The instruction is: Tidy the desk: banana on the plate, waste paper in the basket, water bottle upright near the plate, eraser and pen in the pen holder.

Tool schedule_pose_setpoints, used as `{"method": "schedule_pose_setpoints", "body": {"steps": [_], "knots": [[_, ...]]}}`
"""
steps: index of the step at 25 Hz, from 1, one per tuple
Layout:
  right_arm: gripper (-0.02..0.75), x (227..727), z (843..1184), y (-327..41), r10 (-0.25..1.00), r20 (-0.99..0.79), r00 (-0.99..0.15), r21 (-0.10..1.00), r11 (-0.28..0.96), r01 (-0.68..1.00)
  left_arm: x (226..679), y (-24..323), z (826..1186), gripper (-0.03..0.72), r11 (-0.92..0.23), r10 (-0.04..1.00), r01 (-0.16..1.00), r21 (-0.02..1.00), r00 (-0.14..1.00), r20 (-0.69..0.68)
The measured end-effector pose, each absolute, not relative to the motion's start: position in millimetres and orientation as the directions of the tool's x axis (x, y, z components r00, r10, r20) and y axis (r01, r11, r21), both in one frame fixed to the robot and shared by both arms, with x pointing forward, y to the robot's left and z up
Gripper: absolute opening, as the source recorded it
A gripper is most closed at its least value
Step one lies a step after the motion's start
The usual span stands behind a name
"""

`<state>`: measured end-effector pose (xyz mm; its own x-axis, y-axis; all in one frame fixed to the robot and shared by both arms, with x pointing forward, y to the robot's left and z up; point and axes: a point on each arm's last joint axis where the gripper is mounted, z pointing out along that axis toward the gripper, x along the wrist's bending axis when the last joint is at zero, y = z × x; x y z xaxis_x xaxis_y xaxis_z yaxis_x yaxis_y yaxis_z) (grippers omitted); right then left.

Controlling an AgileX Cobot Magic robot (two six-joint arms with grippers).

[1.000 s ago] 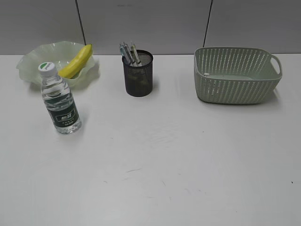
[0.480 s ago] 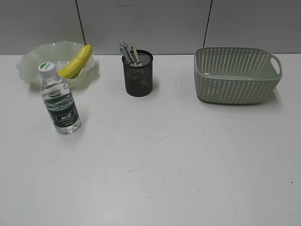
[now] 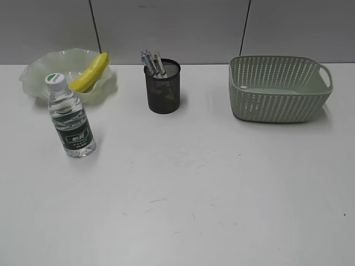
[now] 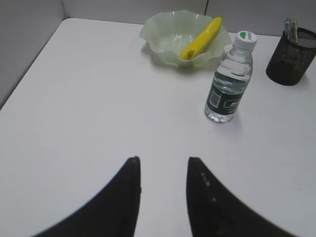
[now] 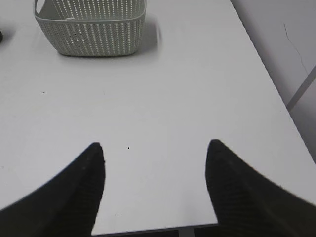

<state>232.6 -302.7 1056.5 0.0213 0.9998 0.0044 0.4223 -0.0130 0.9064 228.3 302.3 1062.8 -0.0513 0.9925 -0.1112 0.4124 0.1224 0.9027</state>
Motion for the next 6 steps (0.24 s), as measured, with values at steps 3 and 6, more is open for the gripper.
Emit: {"method": "schedule_pose_setpoints", "body": {"steps": [3,6], "knots": [[0.508,232.6,1056.5,-302.7,1.000,0.004,0.021,0.906,-0.013,0.422,228.3,302.3,1062.8,0.240,0.122,0.992,0.412,0.903,-0.051,-0.111],[0.508,232.6,1056.5,-302.7,1.000,0.004,0.021,0.906,-0.013,0.422,228.3,302.2,1062.8,0.240,0.123,0.992,0.412,0.903,-0.051,-0.112]]}}
